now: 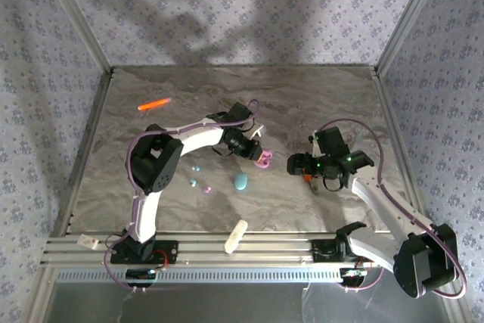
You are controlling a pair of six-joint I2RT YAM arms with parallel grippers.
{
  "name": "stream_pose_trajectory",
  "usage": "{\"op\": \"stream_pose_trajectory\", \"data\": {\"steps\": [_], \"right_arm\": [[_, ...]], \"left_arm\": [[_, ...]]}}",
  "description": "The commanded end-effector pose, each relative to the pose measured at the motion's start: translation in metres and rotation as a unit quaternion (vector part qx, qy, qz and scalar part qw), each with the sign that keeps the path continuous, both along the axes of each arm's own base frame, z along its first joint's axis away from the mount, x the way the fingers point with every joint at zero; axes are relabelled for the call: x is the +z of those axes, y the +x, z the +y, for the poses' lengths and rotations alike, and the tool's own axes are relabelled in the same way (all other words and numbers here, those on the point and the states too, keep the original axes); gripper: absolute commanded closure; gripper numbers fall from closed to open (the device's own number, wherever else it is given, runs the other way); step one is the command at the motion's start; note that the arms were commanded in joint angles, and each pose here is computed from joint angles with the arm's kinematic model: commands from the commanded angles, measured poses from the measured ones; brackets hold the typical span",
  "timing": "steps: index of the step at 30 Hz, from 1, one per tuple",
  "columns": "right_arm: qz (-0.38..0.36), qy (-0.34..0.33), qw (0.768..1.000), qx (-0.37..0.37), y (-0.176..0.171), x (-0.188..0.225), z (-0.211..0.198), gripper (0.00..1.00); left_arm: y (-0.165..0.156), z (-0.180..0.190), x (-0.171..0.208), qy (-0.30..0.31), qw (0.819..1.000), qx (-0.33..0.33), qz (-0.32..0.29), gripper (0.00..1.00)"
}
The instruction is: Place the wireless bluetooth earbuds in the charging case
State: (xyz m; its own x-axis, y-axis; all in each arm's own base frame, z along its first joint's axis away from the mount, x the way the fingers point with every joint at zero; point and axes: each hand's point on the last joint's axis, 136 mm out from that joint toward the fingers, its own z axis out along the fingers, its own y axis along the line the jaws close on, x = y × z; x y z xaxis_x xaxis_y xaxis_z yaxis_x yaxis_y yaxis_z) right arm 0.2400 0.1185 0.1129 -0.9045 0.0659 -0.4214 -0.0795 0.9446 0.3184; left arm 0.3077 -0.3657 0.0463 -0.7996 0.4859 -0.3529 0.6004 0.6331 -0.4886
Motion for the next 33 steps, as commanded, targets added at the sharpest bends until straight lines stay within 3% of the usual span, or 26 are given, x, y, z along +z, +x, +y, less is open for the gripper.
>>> {"op": "stream_pose_trajectory", "data": {"steps": [1,14,33], "right_arm": [[0.012,-0.006,1.000,0.004,-0.005,-0.005,-0.003,0.08],[0.010,-0.004,1.000,0.006,-0.004,-0.003,-0.002,0.08],[0.010,-0.002,1.000,0.008,-0.003,-0.004,-0.002,0.08]], "left_arm": [[0.003,-0.004,0.000,0.005,1.000,-0.007,-0.009,0.82],[0.002,-0.001,0.014,0.006,1.000,-0.001,-0.017,0.69],[-0.004,-0.001,0.035,0.001,1.000,0.010,-0.027,0.65]]}}
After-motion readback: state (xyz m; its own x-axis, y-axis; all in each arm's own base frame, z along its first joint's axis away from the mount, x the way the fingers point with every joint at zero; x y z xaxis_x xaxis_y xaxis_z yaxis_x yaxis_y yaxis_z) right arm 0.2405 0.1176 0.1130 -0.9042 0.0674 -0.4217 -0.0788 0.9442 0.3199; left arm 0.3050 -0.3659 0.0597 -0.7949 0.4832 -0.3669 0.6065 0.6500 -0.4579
